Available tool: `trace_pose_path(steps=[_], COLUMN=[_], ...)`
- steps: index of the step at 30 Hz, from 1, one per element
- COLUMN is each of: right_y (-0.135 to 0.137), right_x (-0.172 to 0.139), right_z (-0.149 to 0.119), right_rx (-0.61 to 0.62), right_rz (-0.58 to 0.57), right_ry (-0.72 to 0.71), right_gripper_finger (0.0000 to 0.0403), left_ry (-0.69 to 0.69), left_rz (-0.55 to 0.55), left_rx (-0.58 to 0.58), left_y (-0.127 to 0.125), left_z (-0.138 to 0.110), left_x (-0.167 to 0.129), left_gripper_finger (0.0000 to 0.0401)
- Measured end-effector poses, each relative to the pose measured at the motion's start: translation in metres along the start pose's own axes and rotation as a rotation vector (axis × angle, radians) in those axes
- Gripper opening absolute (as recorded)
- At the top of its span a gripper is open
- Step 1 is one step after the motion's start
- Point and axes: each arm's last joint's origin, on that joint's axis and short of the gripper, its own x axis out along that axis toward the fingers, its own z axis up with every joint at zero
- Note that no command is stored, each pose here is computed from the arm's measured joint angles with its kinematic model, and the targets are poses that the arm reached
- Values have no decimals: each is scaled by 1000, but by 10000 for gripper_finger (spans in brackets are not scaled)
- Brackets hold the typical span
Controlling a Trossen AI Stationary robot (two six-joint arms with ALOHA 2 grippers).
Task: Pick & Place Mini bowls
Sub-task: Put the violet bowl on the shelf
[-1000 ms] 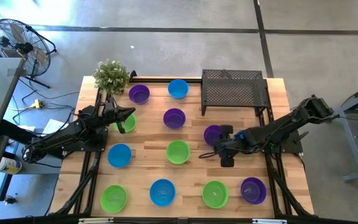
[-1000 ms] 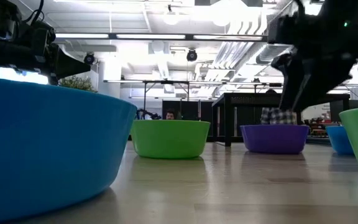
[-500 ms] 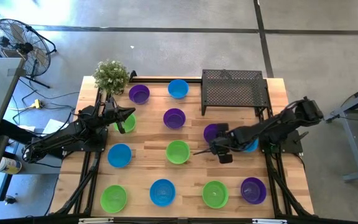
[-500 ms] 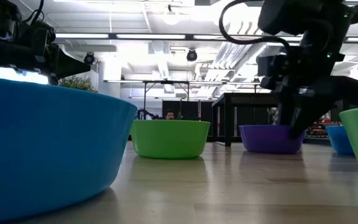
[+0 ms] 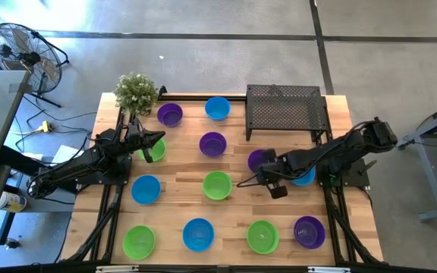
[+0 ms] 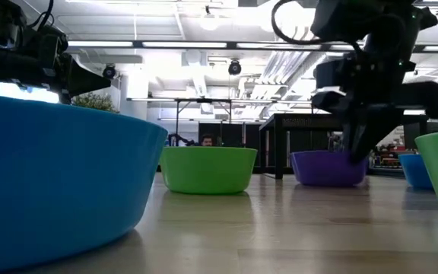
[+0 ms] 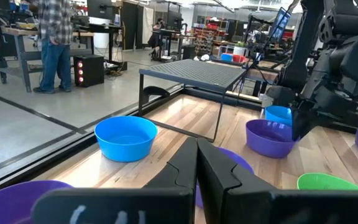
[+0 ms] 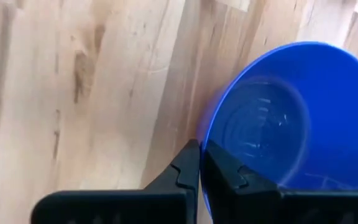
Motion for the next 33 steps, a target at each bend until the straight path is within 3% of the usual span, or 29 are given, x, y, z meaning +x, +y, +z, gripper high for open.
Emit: trace_pose_path(steps=[8,19,26,33], right_y=[-5,-13,-76,-168], right_x=[-35,-116,-162,-164], right_z=[14,64,64,30], right_rx=[69,76,185,286], right_rz=[36,64,-147,-244], right_ry=[-40,-201,-185,-126], right_gripper_finger=[3,3,2,2], left_ry=[0,0,0,0], left_rz=[0,1,1,0], left_rx=[0,0,0,0], left_y=[0,0,0,0], left_z=[0,0,0,0], left_x=[0,0,0,0], left_gripper_finger=[1,1,1,1])
